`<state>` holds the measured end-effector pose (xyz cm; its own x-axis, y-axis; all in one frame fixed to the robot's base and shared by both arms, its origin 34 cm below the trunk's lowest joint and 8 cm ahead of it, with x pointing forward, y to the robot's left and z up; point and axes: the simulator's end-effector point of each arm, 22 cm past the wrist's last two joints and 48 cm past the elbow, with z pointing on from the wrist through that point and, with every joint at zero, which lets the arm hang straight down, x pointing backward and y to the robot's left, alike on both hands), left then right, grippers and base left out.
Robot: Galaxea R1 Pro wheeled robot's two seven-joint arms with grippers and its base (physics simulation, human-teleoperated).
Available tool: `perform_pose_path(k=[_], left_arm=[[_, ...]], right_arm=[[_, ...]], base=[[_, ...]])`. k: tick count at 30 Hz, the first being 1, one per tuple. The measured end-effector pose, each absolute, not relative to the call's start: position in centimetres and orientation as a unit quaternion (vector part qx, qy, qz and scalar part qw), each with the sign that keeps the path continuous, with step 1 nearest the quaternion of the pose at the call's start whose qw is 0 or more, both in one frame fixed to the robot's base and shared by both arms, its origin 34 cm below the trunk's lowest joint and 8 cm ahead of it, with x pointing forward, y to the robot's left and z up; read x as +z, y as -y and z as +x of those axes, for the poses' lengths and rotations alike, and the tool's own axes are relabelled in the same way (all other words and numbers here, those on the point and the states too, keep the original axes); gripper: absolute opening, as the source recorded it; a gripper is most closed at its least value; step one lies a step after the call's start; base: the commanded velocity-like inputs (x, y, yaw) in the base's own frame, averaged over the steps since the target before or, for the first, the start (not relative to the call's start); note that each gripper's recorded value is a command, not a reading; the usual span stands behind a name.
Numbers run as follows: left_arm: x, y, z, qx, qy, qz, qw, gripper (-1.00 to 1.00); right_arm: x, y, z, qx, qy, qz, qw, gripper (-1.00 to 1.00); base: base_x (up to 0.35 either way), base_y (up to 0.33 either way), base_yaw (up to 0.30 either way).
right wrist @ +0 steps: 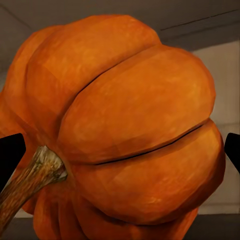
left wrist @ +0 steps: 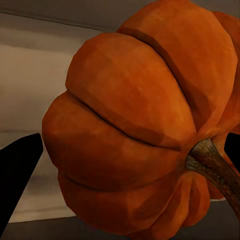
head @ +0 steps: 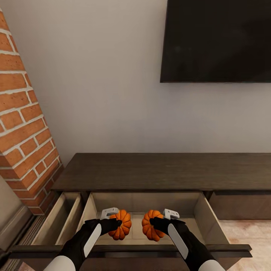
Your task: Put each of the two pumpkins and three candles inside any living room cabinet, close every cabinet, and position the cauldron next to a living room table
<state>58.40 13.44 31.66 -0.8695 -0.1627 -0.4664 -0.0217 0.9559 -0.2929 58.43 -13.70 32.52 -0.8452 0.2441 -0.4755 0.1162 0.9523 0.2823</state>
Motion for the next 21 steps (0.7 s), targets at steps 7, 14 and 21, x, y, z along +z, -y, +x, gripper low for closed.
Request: perform_pose_path(k=[7,14,21], left_arm=[[30.77,-13.59,58.14,-0.138,-0.958,-0.050,0.247,-1.00],[30.78,-13.59,58.16,-0.139,-0.958,-0.051,0.247,-1.00],[30.76,-13.63,58.14,-0.138,-0.958,-0.051,0.247,1.00]], right_arm=[[31.65,13.72,58.16,0.121,-0.954,0.095,0.258,-1.00],[31.63,13.77,58.13,0.120,-0.954,0.095,0.257,1.00],[31.63,13.77,58.13,0.120,-0.954,0.095,0.257,1.00]], base=[[0.000,0.000,0.000],[0.000,0.000,0.000],[0.000,0.000,0.000]])
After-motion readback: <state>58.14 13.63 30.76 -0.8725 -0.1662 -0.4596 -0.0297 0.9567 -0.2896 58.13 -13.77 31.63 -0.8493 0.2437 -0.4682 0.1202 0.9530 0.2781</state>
